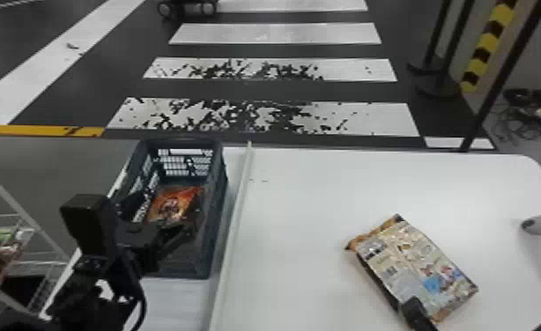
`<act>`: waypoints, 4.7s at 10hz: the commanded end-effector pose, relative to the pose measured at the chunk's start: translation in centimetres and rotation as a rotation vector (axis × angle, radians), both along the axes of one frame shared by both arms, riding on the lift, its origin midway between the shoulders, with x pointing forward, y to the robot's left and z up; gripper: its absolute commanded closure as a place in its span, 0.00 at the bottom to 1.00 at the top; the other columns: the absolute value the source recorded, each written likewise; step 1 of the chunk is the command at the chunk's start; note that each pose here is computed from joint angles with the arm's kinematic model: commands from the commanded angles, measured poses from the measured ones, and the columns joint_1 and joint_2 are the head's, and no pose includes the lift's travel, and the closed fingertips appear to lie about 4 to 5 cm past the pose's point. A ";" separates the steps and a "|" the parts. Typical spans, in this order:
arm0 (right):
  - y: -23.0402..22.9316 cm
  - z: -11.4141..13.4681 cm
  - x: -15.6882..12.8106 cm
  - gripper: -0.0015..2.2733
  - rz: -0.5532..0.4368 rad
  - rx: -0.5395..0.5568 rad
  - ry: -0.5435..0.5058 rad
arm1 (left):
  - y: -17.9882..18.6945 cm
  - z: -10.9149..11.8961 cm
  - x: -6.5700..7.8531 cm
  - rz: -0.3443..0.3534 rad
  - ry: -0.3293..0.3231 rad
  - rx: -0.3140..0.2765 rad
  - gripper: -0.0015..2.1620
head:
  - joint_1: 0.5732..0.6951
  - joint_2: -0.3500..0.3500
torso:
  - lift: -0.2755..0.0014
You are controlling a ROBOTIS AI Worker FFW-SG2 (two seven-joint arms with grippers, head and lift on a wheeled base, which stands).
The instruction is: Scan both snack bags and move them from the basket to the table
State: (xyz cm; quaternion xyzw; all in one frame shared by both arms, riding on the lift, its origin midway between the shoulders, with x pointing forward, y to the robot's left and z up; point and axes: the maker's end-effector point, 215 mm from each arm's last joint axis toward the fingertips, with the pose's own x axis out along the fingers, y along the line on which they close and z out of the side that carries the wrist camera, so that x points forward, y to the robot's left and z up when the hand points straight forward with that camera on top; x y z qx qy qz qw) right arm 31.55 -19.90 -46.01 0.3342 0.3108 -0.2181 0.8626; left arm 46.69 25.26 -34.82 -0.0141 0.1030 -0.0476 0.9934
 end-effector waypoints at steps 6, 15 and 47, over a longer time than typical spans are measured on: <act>5.3 -0.5 2.0 0.04 0.502 0.031 -0.083 | 0.1 0.7 -1.3 0.005 -0.022 0.006 0.01 | 1.00 0.71 | 0.64; 0.8 2.4 10.5 0.99 0.748 -0.348 -0.195 | -0.7 1.7 -4.2 0.001 -0.022 0.064 0.01 | 1.00 0.63 | 0.64; -8.7 -4.3 7.8 0.99 0.645 -0.598 -0.172 | -1.4 0.5 -4.0 -0.020 -0.005 0.067 0.01 | 1.00 0.40 | 0.64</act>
